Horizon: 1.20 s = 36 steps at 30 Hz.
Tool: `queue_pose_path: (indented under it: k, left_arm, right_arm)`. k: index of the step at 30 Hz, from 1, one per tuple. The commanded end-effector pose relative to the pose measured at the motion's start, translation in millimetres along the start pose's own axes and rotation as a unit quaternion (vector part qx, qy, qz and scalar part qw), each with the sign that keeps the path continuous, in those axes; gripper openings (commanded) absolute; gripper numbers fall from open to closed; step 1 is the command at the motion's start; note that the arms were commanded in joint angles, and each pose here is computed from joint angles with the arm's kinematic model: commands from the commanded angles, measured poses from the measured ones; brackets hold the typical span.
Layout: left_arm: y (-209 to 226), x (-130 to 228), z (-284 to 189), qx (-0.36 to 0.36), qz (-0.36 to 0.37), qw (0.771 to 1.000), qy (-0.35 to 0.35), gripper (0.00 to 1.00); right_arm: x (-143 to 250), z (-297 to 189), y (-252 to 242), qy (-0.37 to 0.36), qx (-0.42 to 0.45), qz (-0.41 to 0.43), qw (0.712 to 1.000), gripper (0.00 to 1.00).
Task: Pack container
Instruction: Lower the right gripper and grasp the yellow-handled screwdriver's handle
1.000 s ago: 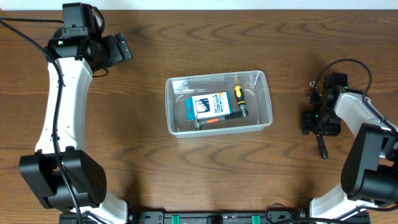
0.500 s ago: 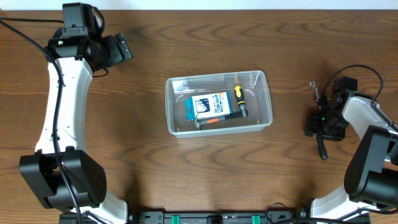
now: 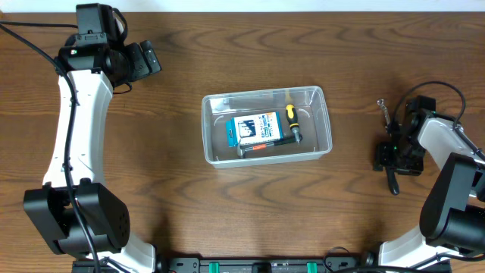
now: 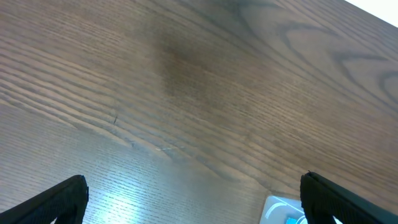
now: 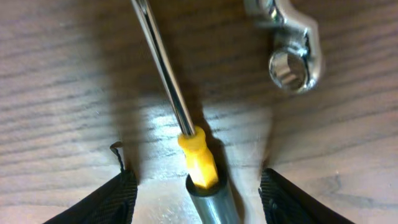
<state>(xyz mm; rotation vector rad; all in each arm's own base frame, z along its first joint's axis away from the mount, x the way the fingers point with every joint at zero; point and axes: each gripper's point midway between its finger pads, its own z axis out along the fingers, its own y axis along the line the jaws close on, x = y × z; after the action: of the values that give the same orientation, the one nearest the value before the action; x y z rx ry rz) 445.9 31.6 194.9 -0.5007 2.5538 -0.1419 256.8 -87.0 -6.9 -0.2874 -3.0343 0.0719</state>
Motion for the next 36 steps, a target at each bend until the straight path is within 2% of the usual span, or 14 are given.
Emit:
queue_pose_path:
  k: [1,12,14,17,18,20,24,26,27,30,36]
  left_arm:
    - [-1,-4,-3,0.003,-0.006,1.000,-0.005,0.98]
    - [-1,-4,-3,0.003,-0.006,1.000,-0.006,0.98]
    - [-1,-4,-3,0.003,-0.006,1.000,-0.006,0.98]
    - [-1,-4,-3,0.003,-0.006,1.000,-0.006,0.98]
    - [-1,-4,-3,0.003,-0.006,1.000,-0.006,0.98]
    - [-1,-4,-3,0.003,-0.006,1.000,-0.006,0.98]
    - [-1,-4,-3,0.003,-0.006,1.000,-0.005,0.98]
    - [-1,-4,-3,0.003,-0.006,1.000,-0.006,0.98]
    - [-1,-4,-3,0.003,-0.006,1.000,-0.005,0.98]
    - [-1,-4,-3,0.003,-0.006,1.000,-0.006,0.98]
    - [-1,-4,-3,0.003,-0.006,1.000,-0.006,0.98]
  right_arm:
    - [33,29,-13,0.072,0.036,-0.032,0.996,0.66]
    - [17,31,-11,0.040,0.028,-0.064,0.997,0.68]
    - [17,31,-10,0.039,0.026,-0.064,0.997,0.61]
    - [15,31,-10,0.035,0.026,-0.063,0.997,0.32]
    - [15,31,-10,0.033,0.026,-0.060,0.997,0.26]
    - [14,31,-10,0.032,0.027,-0.057,0.998,0.25]
    - [14,31,-11,0.032,0.029,-0.048,0.998,0.36]
    - [14,31,-11,0.032,0.029,-0.048,0.998,0.38]
    - [14,31,-11,0.032,0.029,-0.047,0.998,0.37]
    - [14,31,-11,0.032,0.029,-0.038,0.998,0.24]
    - [15,31,-11,0.033,0.029,-0.035,0.998,0.12]
